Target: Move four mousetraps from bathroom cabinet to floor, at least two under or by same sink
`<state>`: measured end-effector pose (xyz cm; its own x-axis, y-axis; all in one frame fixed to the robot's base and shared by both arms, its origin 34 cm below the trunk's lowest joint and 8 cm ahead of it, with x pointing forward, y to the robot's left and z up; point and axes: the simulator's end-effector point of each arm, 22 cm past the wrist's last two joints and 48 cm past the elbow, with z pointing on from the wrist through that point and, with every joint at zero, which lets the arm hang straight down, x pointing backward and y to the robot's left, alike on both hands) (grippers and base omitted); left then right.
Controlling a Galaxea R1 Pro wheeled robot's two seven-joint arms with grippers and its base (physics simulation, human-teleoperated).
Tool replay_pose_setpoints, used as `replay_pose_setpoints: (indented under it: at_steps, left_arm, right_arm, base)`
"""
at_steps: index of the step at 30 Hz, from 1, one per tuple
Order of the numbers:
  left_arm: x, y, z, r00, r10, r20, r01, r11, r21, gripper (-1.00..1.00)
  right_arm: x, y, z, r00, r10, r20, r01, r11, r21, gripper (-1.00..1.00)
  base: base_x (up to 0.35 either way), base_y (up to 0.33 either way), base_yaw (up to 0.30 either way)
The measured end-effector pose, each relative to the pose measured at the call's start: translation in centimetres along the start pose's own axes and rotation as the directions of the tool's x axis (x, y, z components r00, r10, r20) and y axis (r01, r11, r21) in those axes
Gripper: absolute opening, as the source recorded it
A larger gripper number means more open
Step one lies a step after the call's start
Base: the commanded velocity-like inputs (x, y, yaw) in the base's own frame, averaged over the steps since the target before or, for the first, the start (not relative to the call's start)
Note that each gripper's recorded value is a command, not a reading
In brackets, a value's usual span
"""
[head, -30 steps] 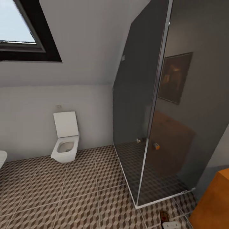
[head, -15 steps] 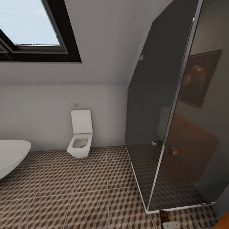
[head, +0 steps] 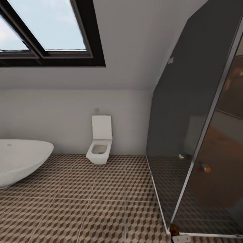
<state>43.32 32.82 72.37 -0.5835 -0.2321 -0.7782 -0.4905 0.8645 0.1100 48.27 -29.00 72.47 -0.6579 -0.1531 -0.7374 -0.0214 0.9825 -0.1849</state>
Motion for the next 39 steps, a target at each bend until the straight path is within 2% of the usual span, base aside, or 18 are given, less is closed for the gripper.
replay_pose_setpoints:
  at_steps: [39]
  left_arm:
    - [0.03, 0.07, 0.01, 1.000, 0.001, 0.000, -0.001, 1.000, -0.001, -1.00]
  right_arm:
    - [0.00, -0.01, 0.00, 1.000, 0.001, 0.000, -0.001, 1.000, 0.000, -1.00]
  base:
    - [0.000, 0.000, 0.300]
